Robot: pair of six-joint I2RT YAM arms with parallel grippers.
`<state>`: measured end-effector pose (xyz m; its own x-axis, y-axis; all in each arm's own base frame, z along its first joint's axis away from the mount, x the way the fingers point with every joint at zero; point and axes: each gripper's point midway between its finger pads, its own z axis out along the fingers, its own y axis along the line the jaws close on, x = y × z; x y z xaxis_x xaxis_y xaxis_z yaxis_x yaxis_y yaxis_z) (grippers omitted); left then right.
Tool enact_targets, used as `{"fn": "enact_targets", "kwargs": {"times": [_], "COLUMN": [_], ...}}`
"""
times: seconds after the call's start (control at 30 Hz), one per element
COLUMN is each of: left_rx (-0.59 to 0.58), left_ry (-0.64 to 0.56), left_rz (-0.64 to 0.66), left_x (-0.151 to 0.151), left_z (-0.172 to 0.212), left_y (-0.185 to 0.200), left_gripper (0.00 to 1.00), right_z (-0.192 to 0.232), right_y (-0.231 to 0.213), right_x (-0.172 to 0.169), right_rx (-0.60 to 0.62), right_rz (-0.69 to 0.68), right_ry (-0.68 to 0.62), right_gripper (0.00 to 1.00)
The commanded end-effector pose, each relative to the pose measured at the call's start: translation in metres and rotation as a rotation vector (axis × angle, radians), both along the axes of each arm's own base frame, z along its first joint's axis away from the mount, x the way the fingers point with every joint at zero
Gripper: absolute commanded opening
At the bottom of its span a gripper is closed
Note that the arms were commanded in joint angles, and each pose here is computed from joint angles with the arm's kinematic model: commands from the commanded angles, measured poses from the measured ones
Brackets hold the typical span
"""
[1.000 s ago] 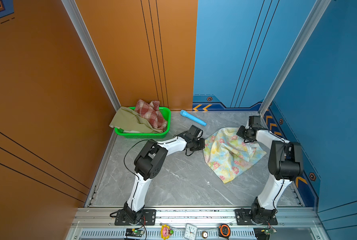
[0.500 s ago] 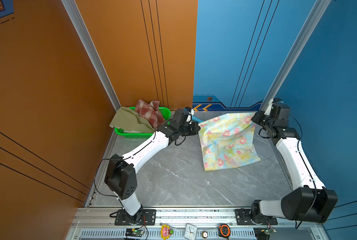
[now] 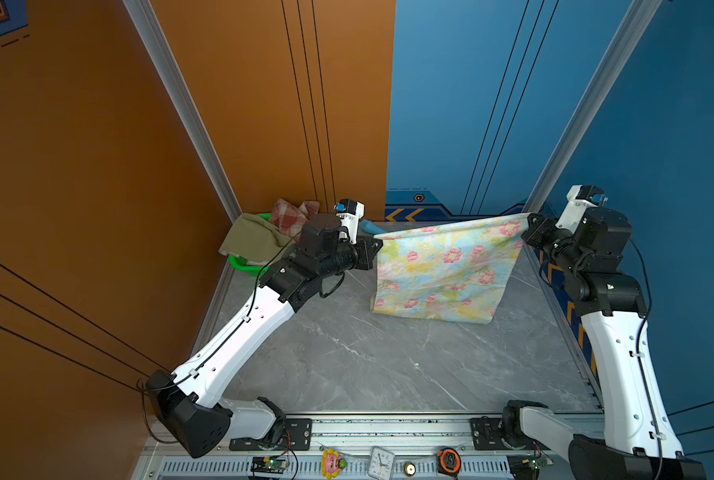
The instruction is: Fold and stack the skirts
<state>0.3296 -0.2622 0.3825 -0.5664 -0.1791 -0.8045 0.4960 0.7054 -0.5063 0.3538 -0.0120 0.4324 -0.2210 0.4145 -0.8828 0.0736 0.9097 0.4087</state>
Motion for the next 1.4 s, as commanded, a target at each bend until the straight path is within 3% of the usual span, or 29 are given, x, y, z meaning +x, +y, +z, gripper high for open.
{"fn": "enact_targets", "kwargs": {"times": [0.0, 0.33, 0.6, 0.73, 0.9, 0.93, 0.97, 1.03, 1.07, 1.1, 1.2, 1.37], "left_rx": [0.083, 0.064, 0.053, 0.077, 0.112, 0.116, 0.123, 0.136, 0.142, 0.144, 0.163, 0.188], "left_ry": [-0.001, -0.052, -0.107, -0.074, 0.044, 0.069, 0.098, 0.099, 0.093, 0.088, 0.082, 0.136], "left_rz": [0.124, 0.141, 0.125, 0.129, 0.097, 0.066, 0.039, 0.009, 0.013, 0.024, 0.084, 0.146], "left_x": [0.009, 0.056, 0.055, 0.039, 0.002, -0.011, -0.026, -0.052, -0.062, -0.068, -0.071, -0.043], "left_z": [-0.01, 0.016, 0.038, 0.011, -0.079, -0.099, -0.12, -0.138, -0.143, -0.145, -0.144, -0.147], "left_y": [0.035, 0.046, 0.049, 0.054, 0.054, 0.052, 0.051, 0.052, 0.057, 0.062, 0.081, 0.086], "left_gripper": [0.0, 0.0, 0.0, 0.0, 0.01, 0.16, 0.29, 0.62, 0.76, 0.82, 0.85, 0.85], "right_z": [0.019, 0.044, 0.062, 0.038, -0.054, -0.073, -0.09, -0.11, -0.116, -0.119, -0.124, -0.139], "right_y": [-0.019, -0.002, 0.007, 0.015, 0.035, 0.038, 0.037, 0.032, 0.029, 0.027, 0.027, 0.036], "right_x": [-0.003, 0.031, 0.016, -0.008, -0.052, -0.065, -0.079, -0.102, -0.11, -0.115, -0.113, -0.082], "right_rx": [-0.019, 0.011, -0.023, -0.023, -0.032, -0.036, -0.036, -0.024, -0.016, -0.012, -0.002, 0.033], "right_rz": [-0.087, -0.006, 0.005, 0.02, 0.078, 0.088, 0.082, 0.055, 0.037, 0.028, 0.021, 0.042], "right_ry": [-0.039, -0.076, -0.107, -0.073, 0.07, 0.096, 0.117, 0.132, 0.137, 0.141, 0.163, 0.24], "right_gripper": [0.0, 0.0, 0.0, 0.0, 0.0, 0.0, 0.08, 0.52, 0.67, 0.74, 0.84, 0.84]}}
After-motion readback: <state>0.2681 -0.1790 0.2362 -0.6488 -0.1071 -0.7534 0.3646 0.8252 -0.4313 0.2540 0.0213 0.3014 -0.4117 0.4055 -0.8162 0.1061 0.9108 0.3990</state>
